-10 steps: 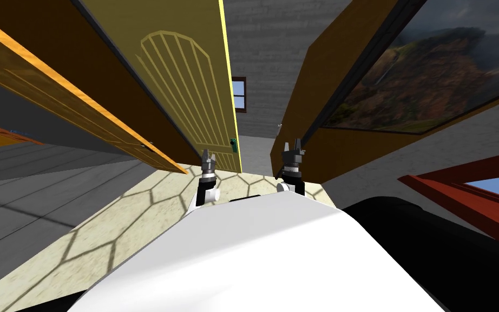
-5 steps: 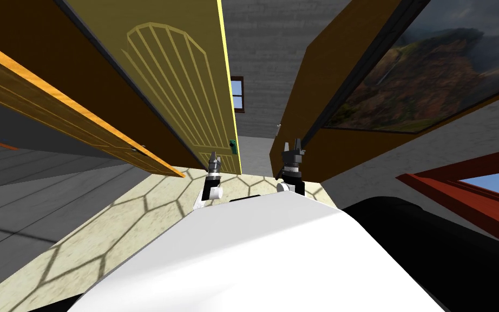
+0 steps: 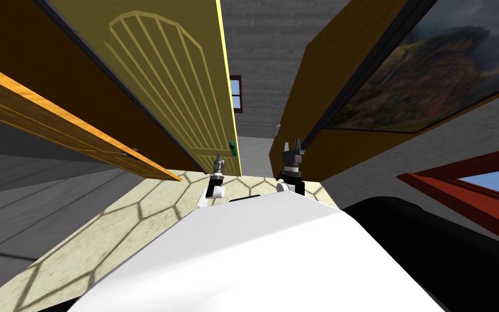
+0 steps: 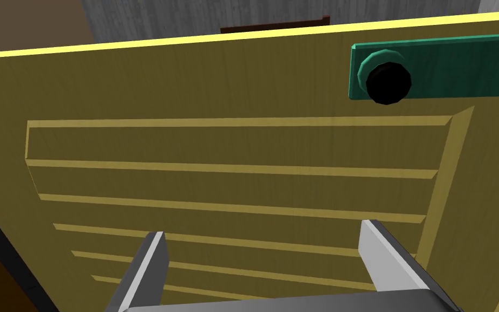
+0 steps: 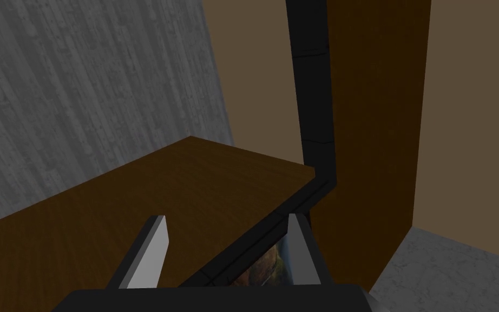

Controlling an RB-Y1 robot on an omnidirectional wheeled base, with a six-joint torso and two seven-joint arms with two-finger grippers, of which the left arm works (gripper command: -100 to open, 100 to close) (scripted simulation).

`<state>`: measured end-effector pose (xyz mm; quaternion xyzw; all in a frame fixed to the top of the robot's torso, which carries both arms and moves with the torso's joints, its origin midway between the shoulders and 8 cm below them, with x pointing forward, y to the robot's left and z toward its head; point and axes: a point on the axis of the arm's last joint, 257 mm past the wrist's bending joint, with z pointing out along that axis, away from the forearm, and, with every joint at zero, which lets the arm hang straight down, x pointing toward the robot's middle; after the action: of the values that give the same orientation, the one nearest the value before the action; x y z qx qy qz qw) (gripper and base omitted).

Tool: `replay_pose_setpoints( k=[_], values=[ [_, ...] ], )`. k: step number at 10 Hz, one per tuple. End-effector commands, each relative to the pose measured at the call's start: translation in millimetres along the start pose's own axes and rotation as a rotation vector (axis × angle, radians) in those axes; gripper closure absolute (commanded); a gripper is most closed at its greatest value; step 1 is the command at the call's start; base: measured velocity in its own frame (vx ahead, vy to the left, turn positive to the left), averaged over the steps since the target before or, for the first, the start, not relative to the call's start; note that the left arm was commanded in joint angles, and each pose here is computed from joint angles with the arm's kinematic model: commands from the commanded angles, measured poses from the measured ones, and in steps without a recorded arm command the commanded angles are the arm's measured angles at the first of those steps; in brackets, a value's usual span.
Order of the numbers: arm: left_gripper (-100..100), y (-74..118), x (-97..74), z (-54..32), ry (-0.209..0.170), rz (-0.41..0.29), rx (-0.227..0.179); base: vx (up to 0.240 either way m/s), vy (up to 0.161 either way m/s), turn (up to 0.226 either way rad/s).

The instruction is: Push the door open

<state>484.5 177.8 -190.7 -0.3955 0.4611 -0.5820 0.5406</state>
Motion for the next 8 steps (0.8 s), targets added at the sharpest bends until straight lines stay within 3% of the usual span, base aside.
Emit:
replay_pose_setpoints(
  k=[1,8],
  values=[
    [-100,16.8,6.9,1.8,0.011,-0.008,-0.041,0.097,0.032,-0.066],
    [-100,74.2,30.0,2.5,0.049,-0.033,-0.179,0.085,0.052,-0.053]
  ],
)
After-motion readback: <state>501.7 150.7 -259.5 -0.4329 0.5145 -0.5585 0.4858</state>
